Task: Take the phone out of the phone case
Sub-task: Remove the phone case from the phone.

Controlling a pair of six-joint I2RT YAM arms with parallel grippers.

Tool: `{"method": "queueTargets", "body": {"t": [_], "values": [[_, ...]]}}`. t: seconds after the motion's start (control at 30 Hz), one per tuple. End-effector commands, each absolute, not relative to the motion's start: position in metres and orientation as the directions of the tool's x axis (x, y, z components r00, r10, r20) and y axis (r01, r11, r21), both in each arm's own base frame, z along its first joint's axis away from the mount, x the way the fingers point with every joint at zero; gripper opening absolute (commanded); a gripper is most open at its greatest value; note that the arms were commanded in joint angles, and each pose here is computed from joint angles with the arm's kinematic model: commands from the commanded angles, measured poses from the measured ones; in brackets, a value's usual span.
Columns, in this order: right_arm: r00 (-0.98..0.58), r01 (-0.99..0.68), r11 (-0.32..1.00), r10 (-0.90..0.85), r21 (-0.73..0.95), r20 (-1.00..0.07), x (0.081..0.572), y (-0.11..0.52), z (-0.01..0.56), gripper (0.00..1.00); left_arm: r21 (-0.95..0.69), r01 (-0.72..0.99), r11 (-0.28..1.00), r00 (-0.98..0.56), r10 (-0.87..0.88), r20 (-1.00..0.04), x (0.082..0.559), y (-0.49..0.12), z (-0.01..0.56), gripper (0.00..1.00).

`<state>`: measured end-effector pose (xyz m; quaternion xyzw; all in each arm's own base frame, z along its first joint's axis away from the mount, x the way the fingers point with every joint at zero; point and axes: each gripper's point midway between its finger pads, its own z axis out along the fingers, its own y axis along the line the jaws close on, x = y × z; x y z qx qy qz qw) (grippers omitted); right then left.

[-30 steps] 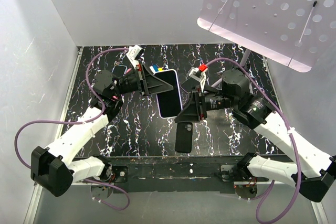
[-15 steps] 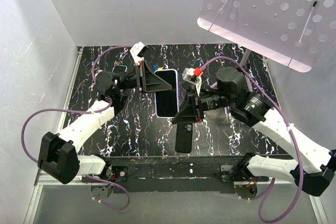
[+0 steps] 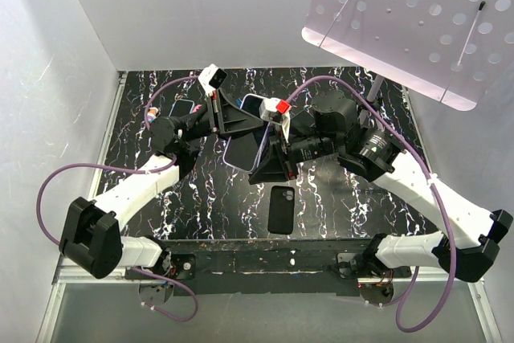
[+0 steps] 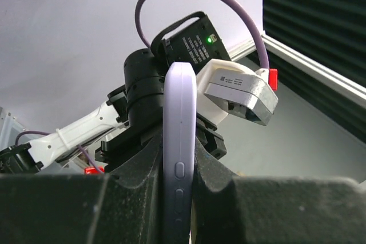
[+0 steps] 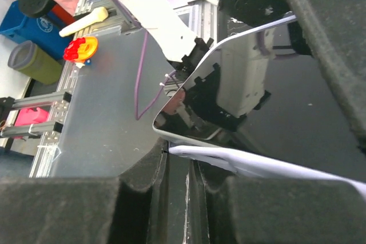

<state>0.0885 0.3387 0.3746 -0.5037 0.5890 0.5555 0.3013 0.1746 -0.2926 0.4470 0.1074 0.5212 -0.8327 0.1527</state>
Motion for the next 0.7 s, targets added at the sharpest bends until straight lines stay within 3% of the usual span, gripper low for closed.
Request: {"method": "queueTargets", "body": {"t": [0.0,0.07,0.13,0.2,0.27,0.33,0.47,0.67], "values": [[-0.096,-0.993,0.071,-0.010,0.095,-0.995,0.149,0.357,0.434,0.01,-0.860,0.277,-0.428,-0.954,-0.018,-0.298,0.144,-0.299,0.439,0.00],[-0.136,-0.974,0.181,0.006,0.135,-0.991,0.166,0.353,0.430,0.01,-0.848,0.296,-0.439,-0.950,-0.046,-0.307,0.145,-0.297,0.443,0.00],[-0.206,-0.901,0.383,0.039,0.205,-0.978,0.197,0.343,0.418,0.01,-0.827,0.319,-0.463,-0.945,-0.090,-0.314,0.146,-0.294,0.448,0.00],[-0.271,-0.719,0.635,0.116,0.281,-0.956,0.237,0.315,0.399,0.01,-0.809,0.337,-0.481,-0.941,-0.156,-0.299,0.150,-0.290,0.455,0.00],[-0.340,-0.490,0.791,0.212,0.365,-0.916,0.262,0.282,0.371,0.01,-0.806,0.345,-0.481,-0.936,-0.235,-0.261,0.158,-0.286,0.454,0.00],[-0.375,-0.340,0.853,0.263,0.396,-0.889,0.269,0.260,0.352,0.01,-0.807,0.344,-0.480,-0.927,-0.309,-0.211,0.166,-0.281,0.453,0.00],[-0.376,-0.196,0.917,0.256,0.346,-0.891,0.274,0.234,0.329,0.01,-0.778,0.329,-0.534,-0.914,-0.388,-0.120,0.174,-0.274,0.461,0.00],[-0.339,-0.330,0.915,0.115,0.232,-0.934,0.265,0.239,0.340,0.01,-0.715,0.345,-0.608,-0.886,-0.462,-0.034,0.186,-0.264,0.476,0.00]]}}
